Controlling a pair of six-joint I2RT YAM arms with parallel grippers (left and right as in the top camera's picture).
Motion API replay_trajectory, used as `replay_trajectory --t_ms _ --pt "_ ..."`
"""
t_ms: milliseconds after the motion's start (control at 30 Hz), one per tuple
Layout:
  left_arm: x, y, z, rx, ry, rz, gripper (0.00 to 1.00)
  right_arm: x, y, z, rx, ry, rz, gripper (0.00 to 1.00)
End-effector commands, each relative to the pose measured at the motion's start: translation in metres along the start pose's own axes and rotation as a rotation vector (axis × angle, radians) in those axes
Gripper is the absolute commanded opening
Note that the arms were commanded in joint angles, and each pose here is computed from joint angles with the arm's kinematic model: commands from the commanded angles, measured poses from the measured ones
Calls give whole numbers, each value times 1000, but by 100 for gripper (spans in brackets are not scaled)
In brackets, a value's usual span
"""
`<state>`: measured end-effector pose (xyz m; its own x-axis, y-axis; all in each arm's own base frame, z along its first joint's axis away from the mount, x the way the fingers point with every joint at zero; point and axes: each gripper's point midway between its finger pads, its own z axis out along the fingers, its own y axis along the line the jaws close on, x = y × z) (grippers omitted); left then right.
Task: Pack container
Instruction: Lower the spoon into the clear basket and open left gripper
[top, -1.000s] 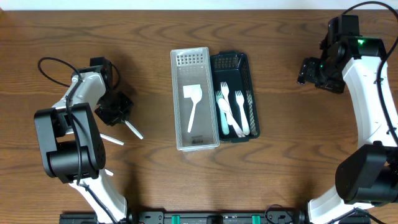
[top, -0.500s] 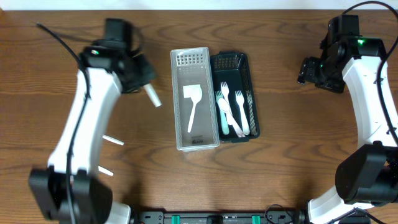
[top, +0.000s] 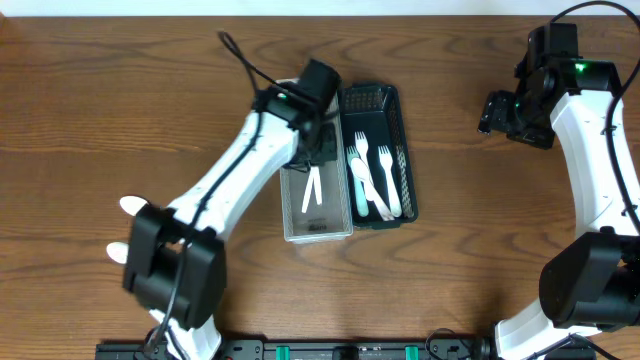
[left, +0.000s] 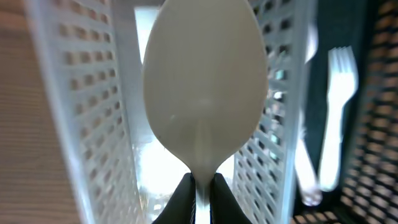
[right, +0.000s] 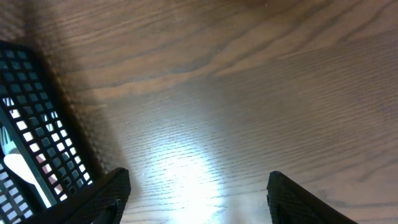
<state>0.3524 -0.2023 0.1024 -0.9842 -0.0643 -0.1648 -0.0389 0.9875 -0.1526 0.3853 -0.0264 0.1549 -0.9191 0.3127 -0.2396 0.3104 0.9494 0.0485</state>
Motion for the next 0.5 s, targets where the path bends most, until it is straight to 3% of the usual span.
replay_trajectory --t_ms 0,33,67,133,200,300,467 --pt "-3 4 -1 -16 -14 34 7 1 -3 3 8 10 -8 74" --pt "-5 5 -5 -11 -24 45 12 1 -3 3 8 9 -8 74" --pt "-7 5 -9 -6 -35 57 25 1 -3 3 8 9 -9 74" --pt "-11 5 -22 9 -67 82 60 1 -3 3 8 9 -9 74" --pt "-16 8 -39 24 -105 100 62 1 -3 3 8 9 -9 74" --pt "-23 22 -69 28 -173 105 75 1 -3 3 8 9 -9 74" --pt "-31 96 -127 -119 -304 -79 79 1 -4 3 16 7 -9 74"
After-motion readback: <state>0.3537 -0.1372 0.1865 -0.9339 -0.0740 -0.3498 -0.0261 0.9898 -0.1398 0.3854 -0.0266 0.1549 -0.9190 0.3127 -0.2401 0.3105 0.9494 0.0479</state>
